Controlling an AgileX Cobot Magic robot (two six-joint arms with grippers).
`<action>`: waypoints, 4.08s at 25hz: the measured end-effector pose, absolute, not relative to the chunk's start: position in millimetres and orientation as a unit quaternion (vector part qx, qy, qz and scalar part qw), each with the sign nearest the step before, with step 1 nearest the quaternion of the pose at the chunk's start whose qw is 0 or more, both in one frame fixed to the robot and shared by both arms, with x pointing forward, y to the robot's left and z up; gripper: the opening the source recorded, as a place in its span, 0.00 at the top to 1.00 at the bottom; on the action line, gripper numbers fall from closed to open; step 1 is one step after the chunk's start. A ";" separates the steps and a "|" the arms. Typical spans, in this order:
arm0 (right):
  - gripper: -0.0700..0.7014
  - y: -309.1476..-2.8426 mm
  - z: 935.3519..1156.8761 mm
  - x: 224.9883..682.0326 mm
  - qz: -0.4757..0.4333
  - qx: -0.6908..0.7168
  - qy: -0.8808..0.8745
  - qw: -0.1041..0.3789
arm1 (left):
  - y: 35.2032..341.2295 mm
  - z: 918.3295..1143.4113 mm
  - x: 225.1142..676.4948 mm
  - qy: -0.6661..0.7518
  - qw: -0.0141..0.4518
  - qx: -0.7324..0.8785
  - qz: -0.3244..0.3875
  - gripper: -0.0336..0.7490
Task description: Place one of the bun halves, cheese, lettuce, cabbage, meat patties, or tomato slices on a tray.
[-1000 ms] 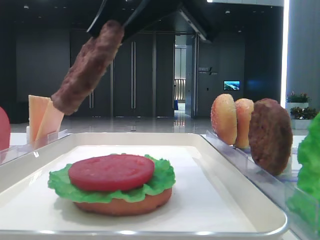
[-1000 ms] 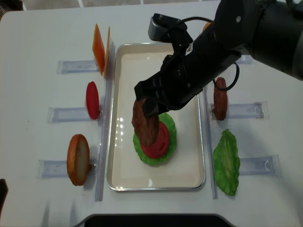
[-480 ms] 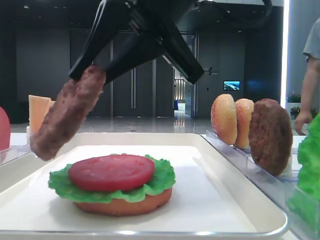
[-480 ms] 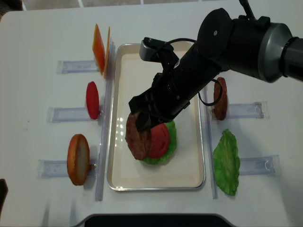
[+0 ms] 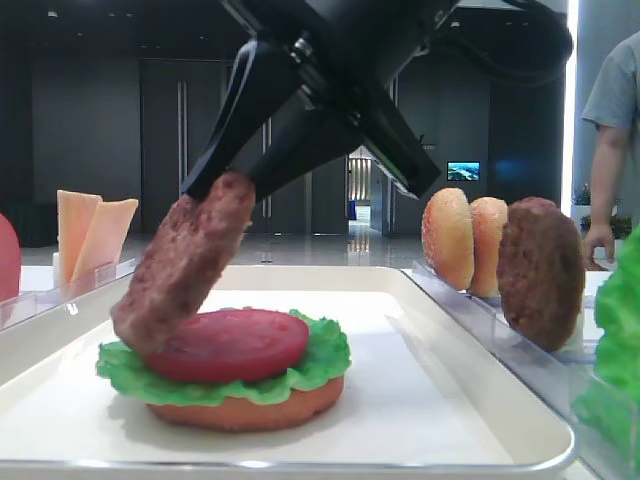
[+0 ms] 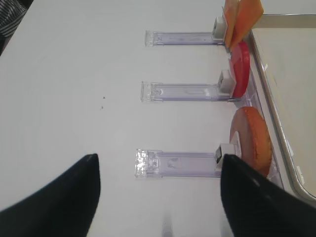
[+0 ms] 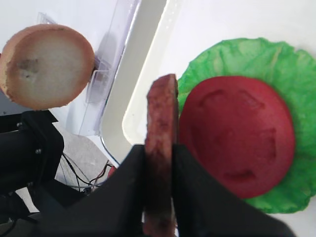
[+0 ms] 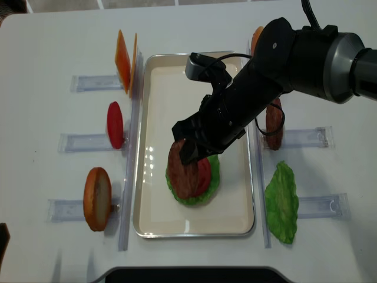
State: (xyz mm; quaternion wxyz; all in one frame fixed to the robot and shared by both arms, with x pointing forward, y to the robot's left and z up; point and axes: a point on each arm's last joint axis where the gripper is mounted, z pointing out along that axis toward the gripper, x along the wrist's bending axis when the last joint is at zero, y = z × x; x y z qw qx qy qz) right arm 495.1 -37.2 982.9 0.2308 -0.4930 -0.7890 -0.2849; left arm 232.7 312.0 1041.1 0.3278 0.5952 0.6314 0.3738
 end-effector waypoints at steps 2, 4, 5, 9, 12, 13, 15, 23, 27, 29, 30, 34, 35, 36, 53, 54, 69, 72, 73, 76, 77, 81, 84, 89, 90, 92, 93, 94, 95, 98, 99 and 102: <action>0.75 -37.2 982.1 495.7 -0.286 -0.491 -0.790 0.229 | 312.0 1041.1 232.7 0.631 0.328 0.595 0.374 0.22; 0.75 -37.1 981.7 496.0 -0.287 -0.489 -0.792 0.227 | 312.0 1041.1 232.7 0.631 0.328 0.595 0.374 0.22; 0.75 -37.1 981.4 496.2 -0.287 -0.489 -0.792 0.227 | 312.0 1041.1 232.7 0.631 0.328 0.595 0.374 0.22; 0.75 -36.9 980.3 496.5 -0.287 -0.488 -0.793 0.226 | 312.0 1041.1 232.7 0.631 0.328 0.595 0.374 0.22; 0.75 -36.9 980.3 496.6 -0.287 -0.488 -0.793 0.226 | 312.0 1041.1 232.7 0.631 0.328 0.595 0.374 0.22; 0.75 -36.9 980.3 496.6 -0.287 -0.488 -0.793 0.226 | 312.0 1041.1 232.7 0.631 0.328 0.595 0.374 0.22; 0.75 -36.9 980.3 496.6 -0.287 -0.488 -0.793 0.226 | 312.0 1041.1 232.7 0.631 0.328 0.595 0.374 0.22; 0.75 -38.7 978.6 497.3 -0.281 -0.484 -0.801 0.213 | 312.0 1041.1 232.7 0.631 0.328 0.595 0.374 0.22; 0.74 -41.6 976.1 497.0 -0.263 -0.487 -0.808 0.203 | 312.0 1041.1 232.7 0.631 0.328 0.595 0.374 0.22; 0.69 -43.1 974.8 498.2 -0.258 -0.489 -0.811 0.192 | 312.0 1041.1 232.7 0.631 0.328 0.595 0.374 0.22; 0.66 -43.5 974.4 499.0 -0.258 -0.490 -0.812 0.187 | 312.0 1041.1 232.7 0.631 0.328 0.595 0.374 0.22; 0.48 -45.1 973.0 502.3 -0.258 -0.495 -0.813 0.166 | 312.0 1041.1 232.7 0.631 0.328 0.595 0.374 0.22; 0.43 -45.4 972.8 502.7 -0.258 -0.495 -0.813 0.162 | 312.0 1041.1 232.7 0.631 0.328 0.595 0.374 0.22; 0.38 -45.7 972.6 503.2 -0.258 -0.494 -0.815 0.159 | 312.0 1041.1 232.7 0.631 0.328 0.595 0.374 0.22; 0.16 -90.1 1021.3 504.6 -0.234 -0.512 -0.824 0.062 | 312.0 1041.1 232.7 0.631 0.328 0.595 0.374 0.22; 0.16 -96.9 1025.5 504.9 -0.227 -0.519 -0.822 0.054 | 312.0 1041.1 232.7 0.631 0.328 0.595 0.374 0.22; 0.16 -210.4 1053.3 522.7 -0.153 -0.641 -0.752 0.000 | 312.0 1041.1 232.7 0.631 0.328 0.595 0.374 0.22; 0.16 -228.7 1052.6 523.8 -0.135 -0.663 -0.737 0.005 | 312.0 1041.1 232.7 0.631 0.328 0.595 0.374 0.22; 0.16 -235.2 1052.2 523.8 -0.127 -0.670 -0.731 0.007 | 312.0 1041.1 232.7 0.631 0.328 0.595 0.374 0.22; 0.16 -253.5 1051.2 523.2 -0.103 -0.691 -0.715 0.009 | 312.0 1041.1 232.7 0.631 0.328 0.595 0.374 0.22; 0.16 -260.4 1050.8 522.6 -0.092 -0.699 -0.709 0.008 | 312.0 1041.1 232.7 0.631 0.328 0.595 0.374 0.22; 0.16 -284.6 1049.8 522.3 -0.061 -0.733 -0.678 -0.009 | 312.0 1041.1 232.7 0.631 0.328 0.595 0.374 0.22; 0.16 -296.1 1050.0 520.4 -0.051 -0.745 -0.665 -0.020 | 312.0 1041.1 232.7 0.631 0.328 0.595 0.374 0.22; 0.16 -297.8 1056.4 501.1 -0.059 -0.750 -0.659 -0.027 | 312.0 1041.1 232.7 0.631 0.328 0.595 0.374 0.22; 0.16 -297.3 1058.9 494.2 -0.064 -0.750 -0.658 -0.028 | 312.0 1041.1 232.7 0.631 0.328 0.595 0.374 0.22; 0.16 -297.0 1062.0 477.8 -0.071 -0.750 -0.657 -0.032 | 312.0 1041.1 232.7 0.631 0.328 0.595 0.374 0.22; 0.16 -296.8 1065.1 468.1 -0.077 -0.749 -0.657 -0.038 | 312.0 1041.1 232.7 0.631 0.328 0.595 0.374 0.22; 0.16 -296.6 1066.5 457.2 -0.082 -0.749 -0.657 -0.042 | 312.0 1041.1 232.7 0.631 0.328 0.595 0.374 0.22; 0.16 -296.4 1065.8 446.9 -0.085 -0.749 -0.656 -0.043 | 312.0 1041.1 232.7 0.631 0.328 0.595 0.374 0.22; 0.16 -294.7 1068.5 413.6 -0.118 -0.747 -0.652 -0.062 | 312.0 1041.1 232.7 0.631 0.328 0.595 0.374 0.22; 0.16 -294.4 1068.8 404.5 -0.129 -0.745 -0.650 -0.071 | 312.0 1041.1 232.7 0.631 0.328 0.595 0.374 0.22; 0.16 -293.9 1068.2 374.2 -0.165 -0.739 -0.645 -0.101 | 312.0 1041.1 232.7 0.631 0.328 0.595 0.374 0.22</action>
